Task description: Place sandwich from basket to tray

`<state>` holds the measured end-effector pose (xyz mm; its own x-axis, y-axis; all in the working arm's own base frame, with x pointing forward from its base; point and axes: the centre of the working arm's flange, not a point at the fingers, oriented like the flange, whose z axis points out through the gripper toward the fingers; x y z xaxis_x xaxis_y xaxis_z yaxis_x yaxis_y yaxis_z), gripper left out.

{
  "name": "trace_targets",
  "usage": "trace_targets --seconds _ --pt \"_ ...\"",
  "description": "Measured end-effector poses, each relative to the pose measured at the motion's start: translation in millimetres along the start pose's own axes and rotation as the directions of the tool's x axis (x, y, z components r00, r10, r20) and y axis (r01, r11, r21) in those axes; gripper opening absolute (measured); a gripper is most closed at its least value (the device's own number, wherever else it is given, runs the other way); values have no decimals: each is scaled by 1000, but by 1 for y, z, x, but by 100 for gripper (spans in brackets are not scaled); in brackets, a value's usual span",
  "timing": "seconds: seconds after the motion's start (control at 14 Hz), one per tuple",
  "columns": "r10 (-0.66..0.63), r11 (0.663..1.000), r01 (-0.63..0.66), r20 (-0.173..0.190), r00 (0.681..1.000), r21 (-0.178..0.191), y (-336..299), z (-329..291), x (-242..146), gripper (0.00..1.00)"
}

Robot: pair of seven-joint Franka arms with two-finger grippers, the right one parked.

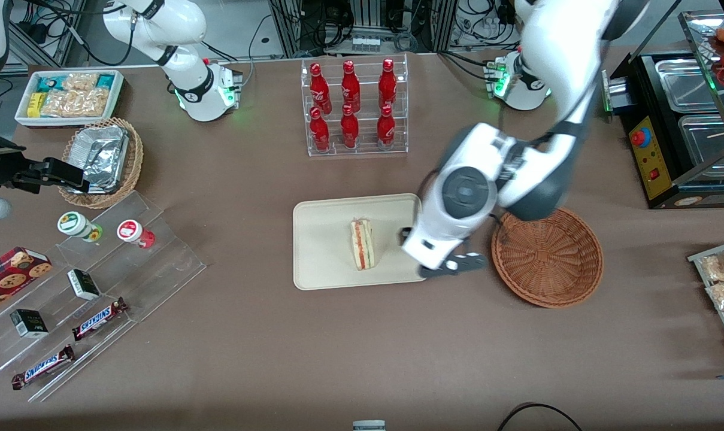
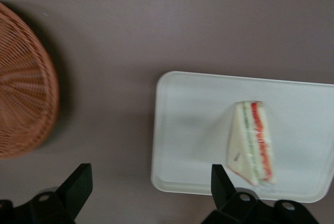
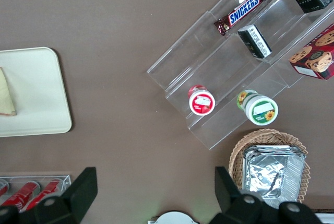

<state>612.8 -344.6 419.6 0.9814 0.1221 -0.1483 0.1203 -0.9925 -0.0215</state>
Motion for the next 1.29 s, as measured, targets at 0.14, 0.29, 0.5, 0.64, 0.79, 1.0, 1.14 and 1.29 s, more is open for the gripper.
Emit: trace_targets --seconds 0.14,0.29,0.5,0.64,0.79,1.0,1.14,1.29 --pt "50 999 -50 5 999 5 -39 -15 7 100" --pt "93 996 -93 14 996 11 -70 -30 8 100" --pt "152 988 -153 23 988 19 -112 -48 5 100" --pt "186 982 -187 26 982 26 -144 -60 -3 100" --pt "219 975 -221 60 974 37 -181 -77 -16 100" --pt "231 972 -234 66 971 40 -224 -114 -35 100" --pt "210 976 -213 55 976 47 -240 -139 -52 100" --pt "181 982 -184 50 982 51 -264 -162 -68 100"
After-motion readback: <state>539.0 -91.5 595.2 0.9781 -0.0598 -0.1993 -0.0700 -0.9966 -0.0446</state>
